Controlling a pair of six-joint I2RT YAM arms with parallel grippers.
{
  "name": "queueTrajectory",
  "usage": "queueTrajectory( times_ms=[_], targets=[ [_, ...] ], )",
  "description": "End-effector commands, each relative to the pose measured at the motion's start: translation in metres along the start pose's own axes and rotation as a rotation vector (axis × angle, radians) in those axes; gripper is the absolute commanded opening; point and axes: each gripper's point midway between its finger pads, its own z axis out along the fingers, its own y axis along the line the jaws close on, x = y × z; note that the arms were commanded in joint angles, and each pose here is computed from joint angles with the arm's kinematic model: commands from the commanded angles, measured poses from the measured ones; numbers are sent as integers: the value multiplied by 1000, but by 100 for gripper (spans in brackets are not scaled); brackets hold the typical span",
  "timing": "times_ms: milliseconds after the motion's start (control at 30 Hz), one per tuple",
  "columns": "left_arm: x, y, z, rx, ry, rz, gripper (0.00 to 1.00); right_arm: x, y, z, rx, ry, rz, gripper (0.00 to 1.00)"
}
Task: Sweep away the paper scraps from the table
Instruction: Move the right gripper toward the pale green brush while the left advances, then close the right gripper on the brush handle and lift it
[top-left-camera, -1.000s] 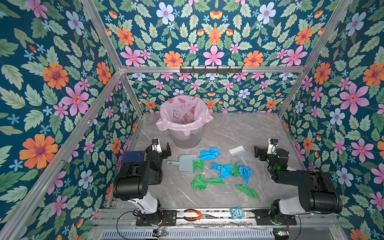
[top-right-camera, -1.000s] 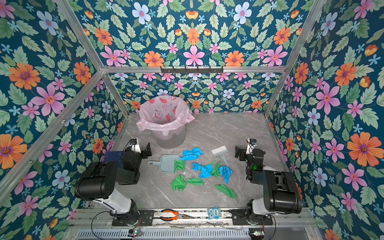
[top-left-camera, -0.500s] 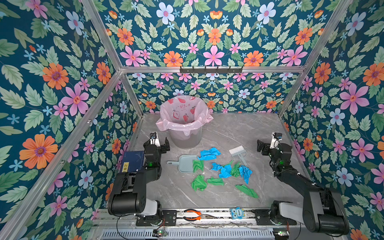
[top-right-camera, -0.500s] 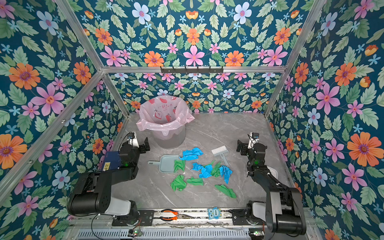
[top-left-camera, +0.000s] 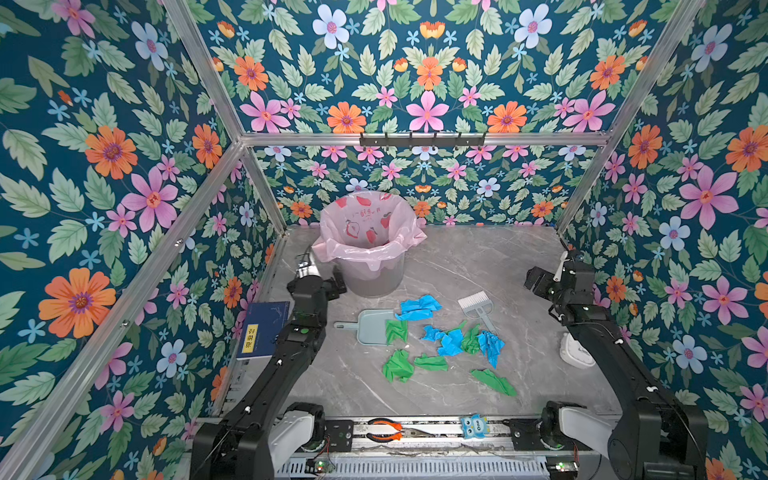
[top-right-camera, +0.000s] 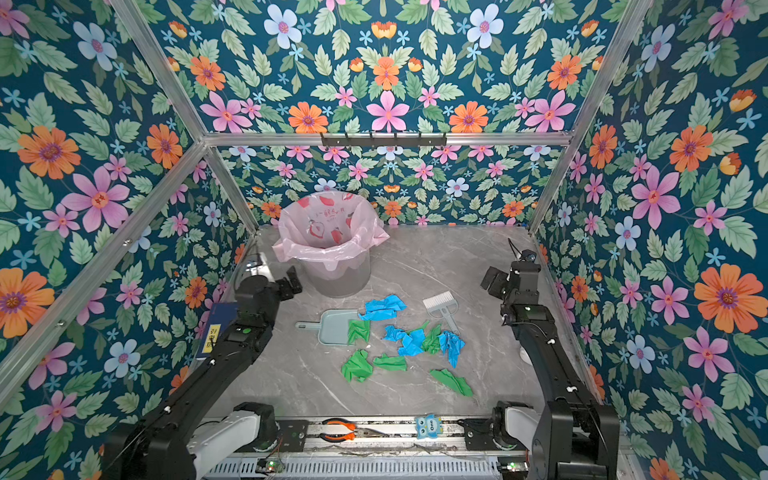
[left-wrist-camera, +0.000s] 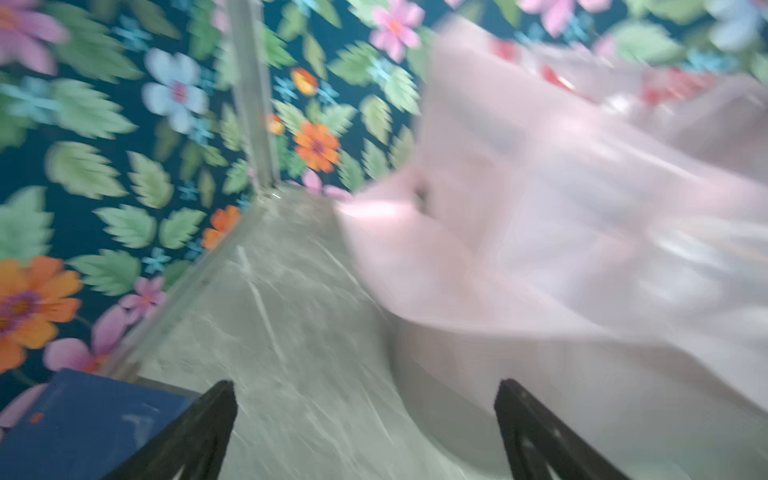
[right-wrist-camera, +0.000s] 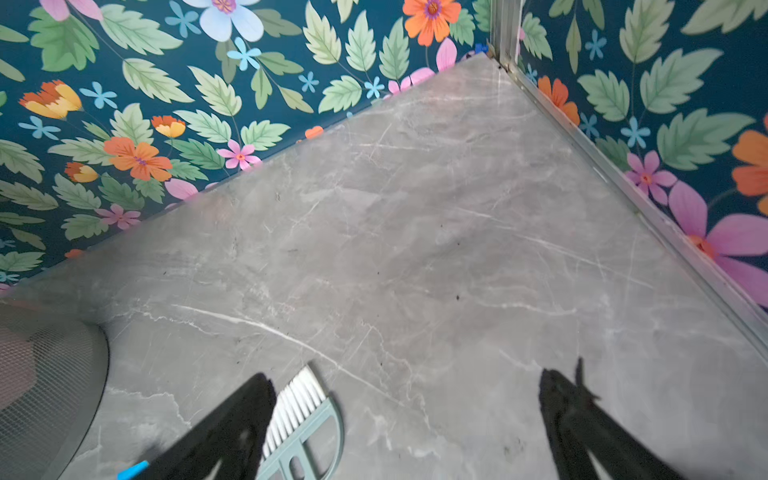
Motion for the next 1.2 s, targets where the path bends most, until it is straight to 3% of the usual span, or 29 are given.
queueTrajectory(
  times_ms=[0, 233, 333, 467, 567, 633, 700, 800, 1167],
  targets=[
    [35, -1, -17, -95, 175, 75, 100, 23, 0, -9, 14, 117, 54, 97],
    [37, -82, -29, 260, 244, -10, 100, 41, 35, -24, -26, 164, -25, 99],
    [32, -114, -33, 394, 196, -61, 100, 42, 42, -24, -39, 145, 24, 100],
    [38, -139, -28, 464, 227, -151, 100, 58, 44, -18, 1, 304, 48, 100],
    [53, -168, -29, 515, 307, -78, 100, 67, 56, -15, -51, 350, 58, 100],
    [58, -189, -35, 593, 295, -28, 100, 72, 61, -12, -74, 380, 72, 91],
    [59, -206, -34, 633, 290, -24, 100, 81, 63, -5, -72, 428, 85, 65],
    [66, -231, -25, 641, 308, 2, 100, 94, 61, 5, -42, 502, 86, 40],
    [99, -280, 0, 709, 372, 24, 99, 136, 53, 44, 52, 691, 82, 26]
  ],
)
